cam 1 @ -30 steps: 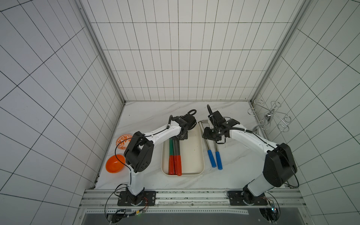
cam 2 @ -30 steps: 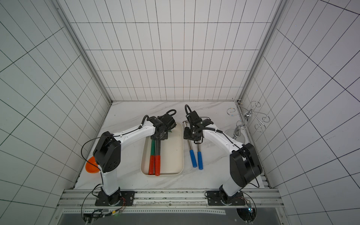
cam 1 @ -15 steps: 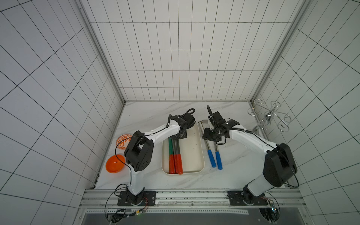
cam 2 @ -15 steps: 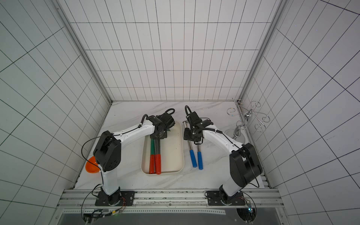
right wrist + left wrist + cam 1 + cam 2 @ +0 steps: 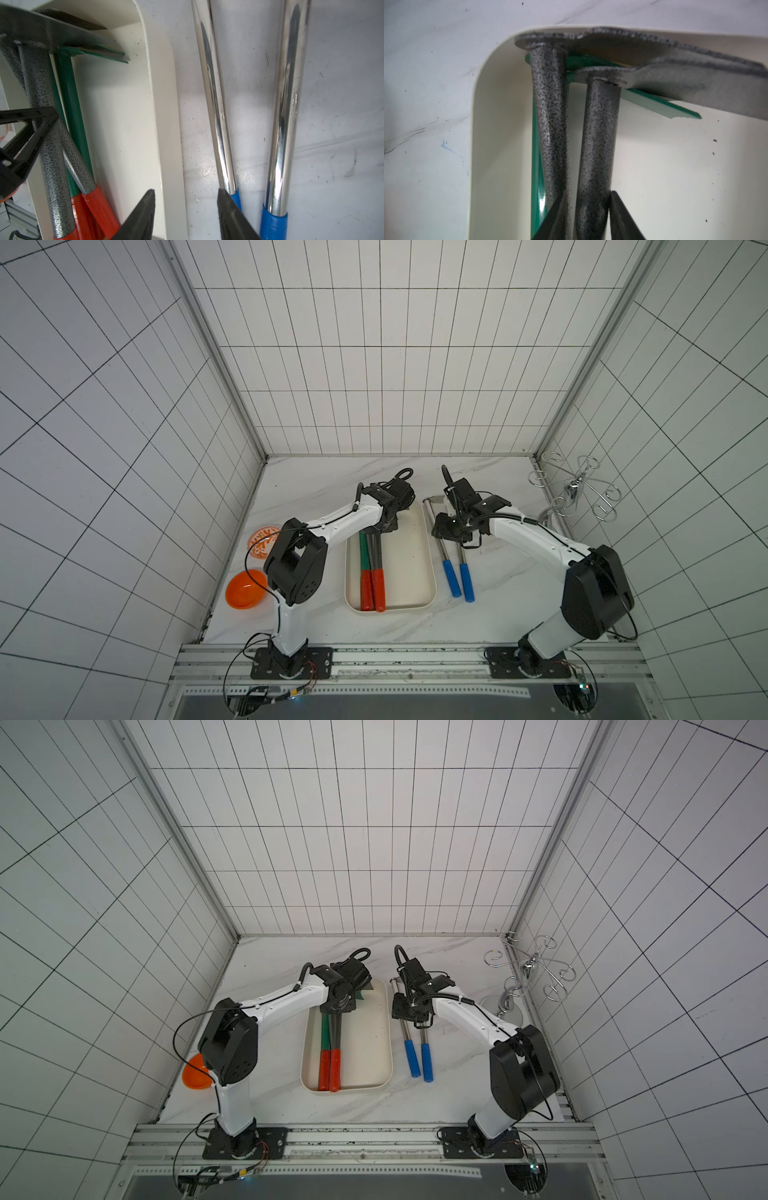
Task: Put the small hoe into the storage box
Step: Place the hoe in the storage box.
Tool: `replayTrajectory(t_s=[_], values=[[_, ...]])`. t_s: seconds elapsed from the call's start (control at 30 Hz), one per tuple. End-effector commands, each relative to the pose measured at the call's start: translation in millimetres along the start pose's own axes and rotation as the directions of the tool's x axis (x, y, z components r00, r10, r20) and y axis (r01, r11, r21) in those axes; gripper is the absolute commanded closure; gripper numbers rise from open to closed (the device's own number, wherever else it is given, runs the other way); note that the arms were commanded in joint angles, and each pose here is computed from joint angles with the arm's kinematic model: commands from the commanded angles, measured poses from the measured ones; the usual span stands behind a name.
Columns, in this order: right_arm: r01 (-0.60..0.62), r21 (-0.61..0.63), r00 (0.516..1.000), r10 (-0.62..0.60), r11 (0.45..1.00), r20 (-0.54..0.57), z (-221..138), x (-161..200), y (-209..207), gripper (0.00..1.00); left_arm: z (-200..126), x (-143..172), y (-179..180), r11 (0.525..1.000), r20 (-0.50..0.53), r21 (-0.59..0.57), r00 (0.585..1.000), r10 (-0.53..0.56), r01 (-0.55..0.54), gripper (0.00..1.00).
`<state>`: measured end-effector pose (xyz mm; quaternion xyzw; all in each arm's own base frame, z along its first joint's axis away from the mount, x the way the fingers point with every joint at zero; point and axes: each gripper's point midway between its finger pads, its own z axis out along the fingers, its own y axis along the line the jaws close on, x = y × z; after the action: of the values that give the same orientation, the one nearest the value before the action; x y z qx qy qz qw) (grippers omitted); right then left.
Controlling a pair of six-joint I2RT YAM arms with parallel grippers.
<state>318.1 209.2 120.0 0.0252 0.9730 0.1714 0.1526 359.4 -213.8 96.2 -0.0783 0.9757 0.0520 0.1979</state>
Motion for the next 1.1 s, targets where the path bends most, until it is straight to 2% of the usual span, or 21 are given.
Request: replayTrajectory(t_s=[0.0, 0.4, 0.57, 0.87, 1.07], values=[[-0.018, 0.011, 1.0, 0.018, 1.0, -0.012, -1.2, 9.7, -9.8, 0.5, -2.6, -8.6, 1.4, 0.999, 0.036, -0.002, 0.999, -0.033, 0.033, 0.64], [-0.019, 0.006, 1.0, 0.019, 1.0, -0.01, -2.0, 7.8, -8.1, 0.5, -5.7, -11.1, -1.1, 0.999, 0.04, 0.013, 0.999, -0.031, 0.031, 0.62], [-0.014, 0.005, 1.0, 0.014, 1.0, -0.01, -2.8, 7.0, -7.0, 0.5, -16.9, -18.0, 0.4, 0.999, 0.07, 0.028, 0.997, -0.034, 0.032, 0.59], [-0.011, 0.003, 1.0, 0.011, 1.0, 0.0, -6.5, 2.6, -3.7, 0.5, -65.7, -46.2, 8.5, 0.995, 0.202, 0.093, 0.978, -0.042, 0.024, 0.54], [-0.007, 0.015, 1.0, 0.007, 1.0, 0.002, -7.6, 1.6, -4.6, 0.5, -104.6, -65.6, 34.3, 0.992, 0.294, 0.119, 0.953, -0.067, 0.033, 0.52]])
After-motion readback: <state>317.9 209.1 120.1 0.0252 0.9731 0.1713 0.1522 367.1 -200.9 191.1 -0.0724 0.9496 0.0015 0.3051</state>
